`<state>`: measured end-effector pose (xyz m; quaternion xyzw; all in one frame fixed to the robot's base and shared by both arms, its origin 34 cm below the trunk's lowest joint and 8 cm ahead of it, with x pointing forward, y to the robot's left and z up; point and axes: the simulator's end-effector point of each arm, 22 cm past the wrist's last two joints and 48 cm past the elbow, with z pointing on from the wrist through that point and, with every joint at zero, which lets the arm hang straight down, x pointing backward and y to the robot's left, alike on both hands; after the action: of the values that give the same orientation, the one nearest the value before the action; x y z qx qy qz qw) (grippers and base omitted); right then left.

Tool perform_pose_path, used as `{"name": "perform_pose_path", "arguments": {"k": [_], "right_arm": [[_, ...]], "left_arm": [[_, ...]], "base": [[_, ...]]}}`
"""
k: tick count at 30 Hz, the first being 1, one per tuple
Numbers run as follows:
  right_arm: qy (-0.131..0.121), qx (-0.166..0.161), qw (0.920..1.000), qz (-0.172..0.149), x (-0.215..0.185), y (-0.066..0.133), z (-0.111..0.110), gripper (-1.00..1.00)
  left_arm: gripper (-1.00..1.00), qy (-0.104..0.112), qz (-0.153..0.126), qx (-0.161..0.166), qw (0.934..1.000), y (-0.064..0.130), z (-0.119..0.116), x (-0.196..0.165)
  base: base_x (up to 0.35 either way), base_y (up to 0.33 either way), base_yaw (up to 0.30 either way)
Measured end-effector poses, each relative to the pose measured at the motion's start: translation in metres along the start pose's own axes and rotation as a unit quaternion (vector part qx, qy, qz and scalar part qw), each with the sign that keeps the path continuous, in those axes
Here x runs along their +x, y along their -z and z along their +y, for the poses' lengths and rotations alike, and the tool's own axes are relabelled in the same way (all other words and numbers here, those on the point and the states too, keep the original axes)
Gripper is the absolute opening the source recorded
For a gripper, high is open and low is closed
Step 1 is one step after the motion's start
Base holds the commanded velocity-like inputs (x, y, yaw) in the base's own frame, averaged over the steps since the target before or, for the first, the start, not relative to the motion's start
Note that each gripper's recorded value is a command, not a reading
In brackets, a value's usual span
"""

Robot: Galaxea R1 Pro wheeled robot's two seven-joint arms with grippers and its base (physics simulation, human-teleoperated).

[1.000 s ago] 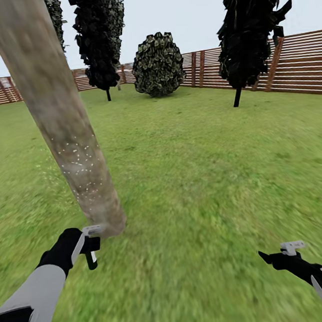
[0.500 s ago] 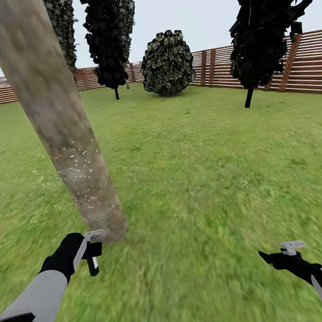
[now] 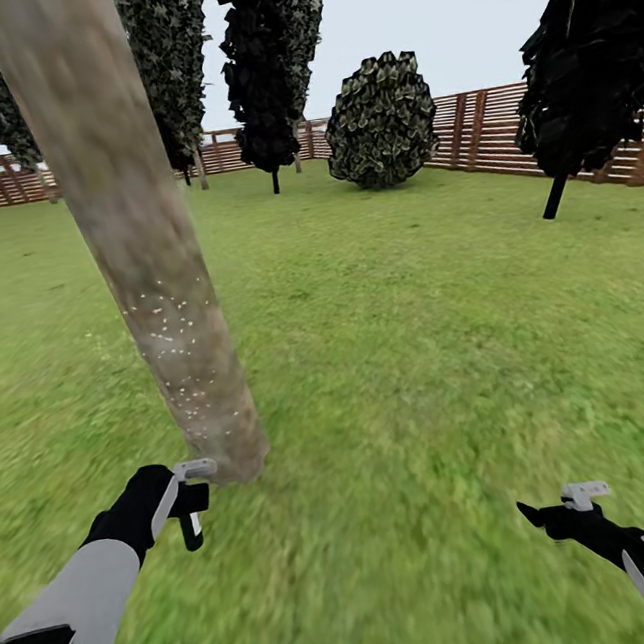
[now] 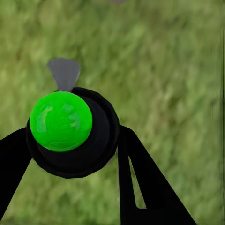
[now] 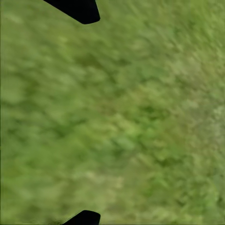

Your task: In the garden, pick up the pesticide atomizer on the floor and spray pesticide onto both trees until each tree trunk is fully covered.

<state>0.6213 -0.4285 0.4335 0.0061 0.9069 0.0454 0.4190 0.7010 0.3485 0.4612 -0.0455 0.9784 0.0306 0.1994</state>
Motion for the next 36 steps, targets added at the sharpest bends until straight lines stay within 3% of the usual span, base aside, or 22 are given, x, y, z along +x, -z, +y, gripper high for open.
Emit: {"name": "perform_pose_path", "arguments": {"k": [18,36], "right_arm": [[0.0,0.0,1.0,0.0,0.0,0.0,-0.0002,1.0],[0.0,0.0,1.0,0.0,-0.0001,0.0,-0.0004,1.0]], "left_arm": [[-1.0,-0.002,0.0,0.003,1.0,-0.0003,-0.0049,0.0002],[-1.0,-0.002,0.0,0.004,1.0,-0.0003,-0.0065,0.0003]], "base": [[0.132,-0.264,0.014],[0.099,-0.265,0.265]]}}
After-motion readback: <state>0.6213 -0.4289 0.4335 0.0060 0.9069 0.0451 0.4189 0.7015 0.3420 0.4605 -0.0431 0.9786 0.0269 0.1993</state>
